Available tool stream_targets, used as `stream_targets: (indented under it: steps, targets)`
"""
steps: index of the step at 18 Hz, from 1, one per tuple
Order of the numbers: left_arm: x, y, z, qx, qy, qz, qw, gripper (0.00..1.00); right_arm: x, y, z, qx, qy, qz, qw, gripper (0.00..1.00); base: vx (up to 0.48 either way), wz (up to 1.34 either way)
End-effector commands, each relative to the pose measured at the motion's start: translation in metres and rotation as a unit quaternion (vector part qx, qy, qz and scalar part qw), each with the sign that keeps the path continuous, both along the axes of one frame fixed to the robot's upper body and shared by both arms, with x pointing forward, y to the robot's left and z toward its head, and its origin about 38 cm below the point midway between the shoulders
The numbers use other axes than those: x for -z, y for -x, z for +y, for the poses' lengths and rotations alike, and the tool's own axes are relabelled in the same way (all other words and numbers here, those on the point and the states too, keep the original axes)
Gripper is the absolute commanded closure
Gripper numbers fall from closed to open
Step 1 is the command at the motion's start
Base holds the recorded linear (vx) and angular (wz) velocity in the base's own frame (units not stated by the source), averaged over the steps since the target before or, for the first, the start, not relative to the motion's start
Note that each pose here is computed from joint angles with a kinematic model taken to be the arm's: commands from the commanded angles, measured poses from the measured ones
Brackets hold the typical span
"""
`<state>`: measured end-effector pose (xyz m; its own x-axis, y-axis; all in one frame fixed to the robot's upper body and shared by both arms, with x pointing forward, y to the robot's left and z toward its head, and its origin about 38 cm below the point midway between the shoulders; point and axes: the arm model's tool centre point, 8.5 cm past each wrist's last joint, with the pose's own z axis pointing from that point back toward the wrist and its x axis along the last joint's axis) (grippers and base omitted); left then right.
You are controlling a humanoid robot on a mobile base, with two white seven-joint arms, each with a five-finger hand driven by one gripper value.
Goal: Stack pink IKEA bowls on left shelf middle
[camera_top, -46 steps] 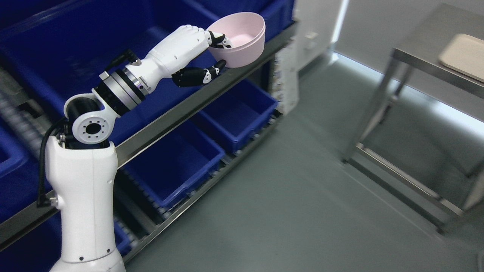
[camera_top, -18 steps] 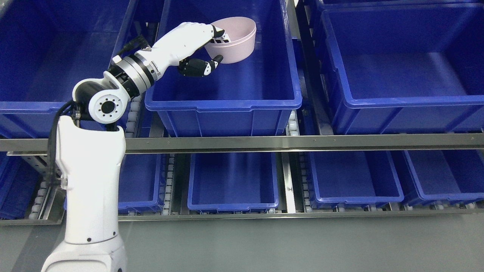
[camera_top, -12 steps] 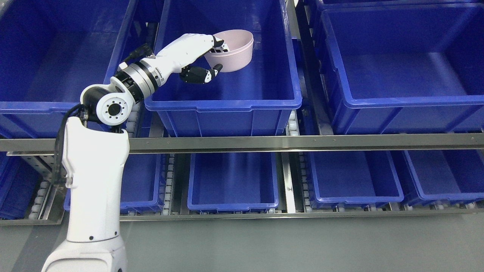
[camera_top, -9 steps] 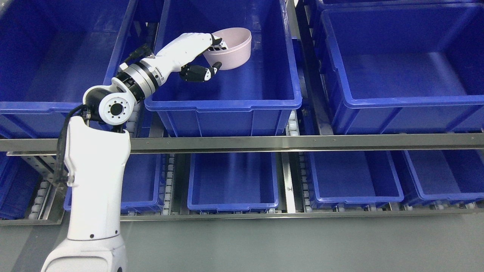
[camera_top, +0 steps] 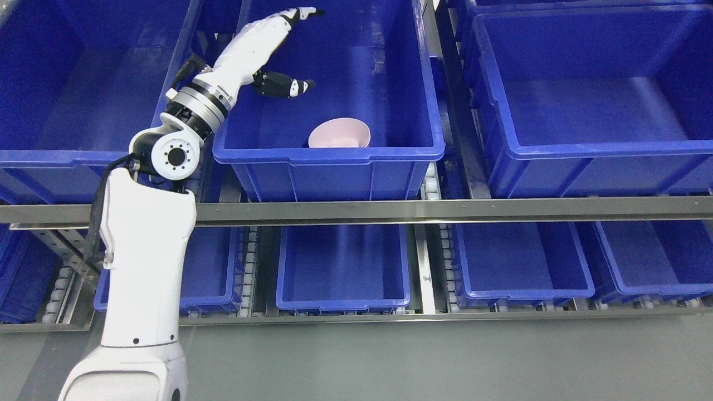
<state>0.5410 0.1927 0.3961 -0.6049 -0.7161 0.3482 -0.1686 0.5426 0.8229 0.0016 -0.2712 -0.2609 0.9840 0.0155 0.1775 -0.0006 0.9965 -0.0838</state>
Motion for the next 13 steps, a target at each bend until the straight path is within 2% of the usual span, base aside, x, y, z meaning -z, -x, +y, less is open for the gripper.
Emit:
stream_targets:
  steps: [1,3,4,7,13]
  targets:
    - [0.008,-0.008,0.036,0.003,0.298,0.027,0.954,0.14,-0.001,0.0,-0.011,0.0,0.009,0.0,1.0,0.0,0.0,0.0]
    - [0.02,-0.001,0.045,0.036,0.406,0.058,0.912,0.12,-0.001,0.0,-0.011,0.0,0.009,0.0,1.0,0.0,0.0,-0.01]
    - [0.029,0.004,0.048,0.025,0.425,0.068,0.902,0.12,-0.001,0.0,-0.011,0.001,0.009,0.0,1.0,0.0,-0.001,-0.02]
    - [0.042,0.015,0.054,0.001,0.441,0.061,0.895,0.12,-0.001,0.0,-0.011,0.0,0.009,0.0,1.0,0.0,0.0,0.0]
    - [0.052,0.033,0.023,0.031,0.417,0.078,0.905,0.11,-0.001,0.0,-0.011,0.0,0.009,0.0,1.0,0.0,0.0,0.0]
